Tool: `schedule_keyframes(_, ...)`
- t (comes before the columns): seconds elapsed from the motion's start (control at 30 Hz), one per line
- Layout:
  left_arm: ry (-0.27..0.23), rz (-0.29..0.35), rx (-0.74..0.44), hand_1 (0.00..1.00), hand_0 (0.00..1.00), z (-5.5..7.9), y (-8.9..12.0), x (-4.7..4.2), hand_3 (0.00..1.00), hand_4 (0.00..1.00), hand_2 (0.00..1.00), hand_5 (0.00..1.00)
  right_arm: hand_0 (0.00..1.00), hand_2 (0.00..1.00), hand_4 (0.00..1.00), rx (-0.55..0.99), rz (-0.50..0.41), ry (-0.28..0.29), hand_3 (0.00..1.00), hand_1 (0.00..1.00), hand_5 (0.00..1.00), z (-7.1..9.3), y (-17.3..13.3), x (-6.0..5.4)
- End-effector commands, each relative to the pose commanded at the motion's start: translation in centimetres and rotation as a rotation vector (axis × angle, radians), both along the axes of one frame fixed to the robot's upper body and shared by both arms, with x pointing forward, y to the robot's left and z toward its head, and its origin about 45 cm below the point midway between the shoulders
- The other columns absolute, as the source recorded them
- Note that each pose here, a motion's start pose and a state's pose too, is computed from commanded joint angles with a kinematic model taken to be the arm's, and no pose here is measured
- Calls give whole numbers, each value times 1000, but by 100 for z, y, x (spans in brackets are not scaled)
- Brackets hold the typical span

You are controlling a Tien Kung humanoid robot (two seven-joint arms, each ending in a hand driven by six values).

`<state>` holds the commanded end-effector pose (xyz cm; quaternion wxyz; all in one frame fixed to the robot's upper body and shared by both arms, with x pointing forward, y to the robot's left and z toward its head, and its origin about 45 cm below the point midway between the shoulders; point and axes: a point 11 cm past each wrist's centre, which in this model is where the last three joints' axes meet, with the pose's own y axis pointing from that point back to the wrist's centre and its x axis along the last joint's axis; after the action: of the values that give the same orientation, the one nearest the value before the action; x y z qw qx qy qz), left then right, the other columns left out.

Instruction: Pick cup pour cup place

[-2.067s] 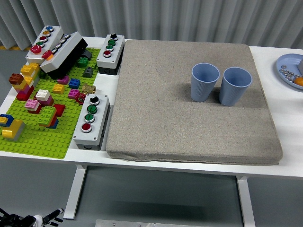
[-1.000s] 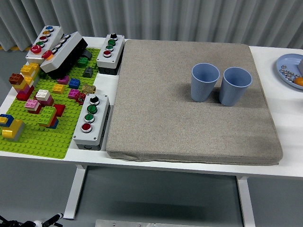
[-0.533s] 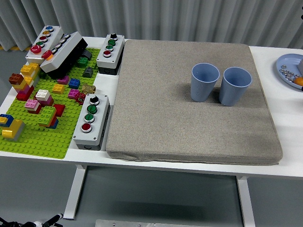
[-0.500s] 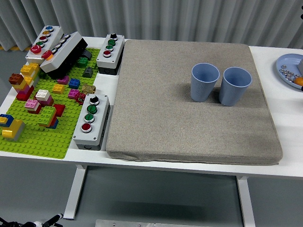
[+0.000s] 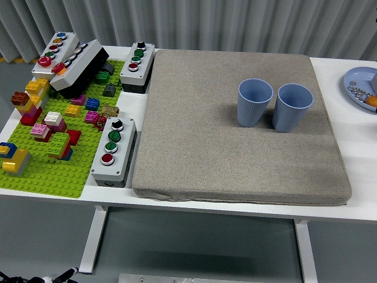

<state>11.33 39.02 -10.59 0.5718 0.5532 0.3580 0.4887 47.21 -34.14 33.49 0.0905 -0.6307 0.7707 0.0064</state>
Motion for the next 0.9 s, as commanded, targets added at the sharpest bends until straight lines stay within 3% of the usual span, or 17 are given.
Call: schedule_keyframes(0.9,6,3,1,865,846,-11,-6,-34,782,594,884,998,864,749,763,-16,27,12,755,752,998,-35,94,1)
